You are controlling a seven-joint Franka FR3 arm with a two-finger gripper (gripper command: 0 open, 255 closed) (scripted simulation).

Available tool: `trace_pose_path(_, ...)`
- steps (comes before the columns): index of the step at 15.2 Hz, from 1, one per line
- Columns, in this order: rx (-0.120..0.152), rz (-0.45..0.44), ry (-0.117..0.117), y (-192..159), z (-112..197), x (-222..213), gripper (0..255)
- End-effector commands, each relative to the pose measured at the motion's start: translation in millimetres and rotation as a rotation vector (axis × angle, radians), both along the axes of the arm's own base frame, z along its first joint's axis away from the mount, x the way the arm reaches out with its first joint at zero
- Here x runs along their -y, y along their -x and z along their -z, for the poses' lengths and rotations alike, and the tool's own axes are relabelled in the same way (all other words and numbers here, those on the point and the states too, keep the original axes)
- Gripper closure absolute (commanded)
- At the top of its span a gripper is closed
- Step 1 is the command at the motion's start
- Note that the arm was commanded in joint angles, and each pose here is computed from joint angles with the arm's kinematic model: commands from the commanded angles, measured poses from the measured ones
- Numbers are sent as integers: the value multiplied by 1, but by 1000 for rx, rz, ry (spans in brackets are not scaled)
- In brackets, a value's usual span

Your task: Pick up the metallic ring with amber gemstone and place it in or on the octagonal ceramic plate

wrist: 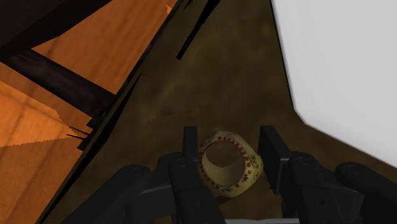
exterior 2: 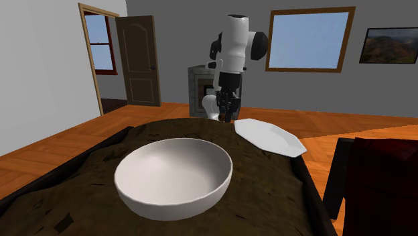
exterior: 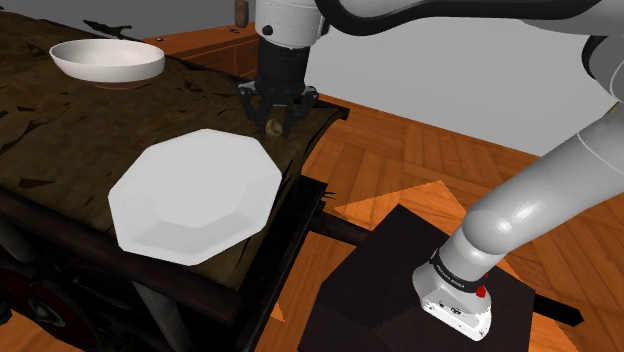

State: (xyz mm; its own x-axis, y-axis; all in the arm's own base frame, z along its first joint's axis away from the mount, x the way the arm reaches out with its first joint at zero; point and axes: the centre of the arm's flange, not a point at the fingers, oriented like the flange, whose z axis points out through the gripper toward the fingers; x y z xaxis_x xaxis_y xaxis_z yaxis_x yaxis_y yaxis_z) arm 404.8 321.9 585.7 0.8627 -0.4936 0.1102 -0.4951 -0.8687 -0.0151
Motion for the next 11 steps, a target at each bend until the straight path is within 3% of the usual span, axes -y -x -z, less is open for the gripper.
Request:
trace_pose_path(1, -9, 1, 3, -1, 4, 1, 255)
trace_pose_path(11, -9, 1, 3, 0, -44, 0, 255)
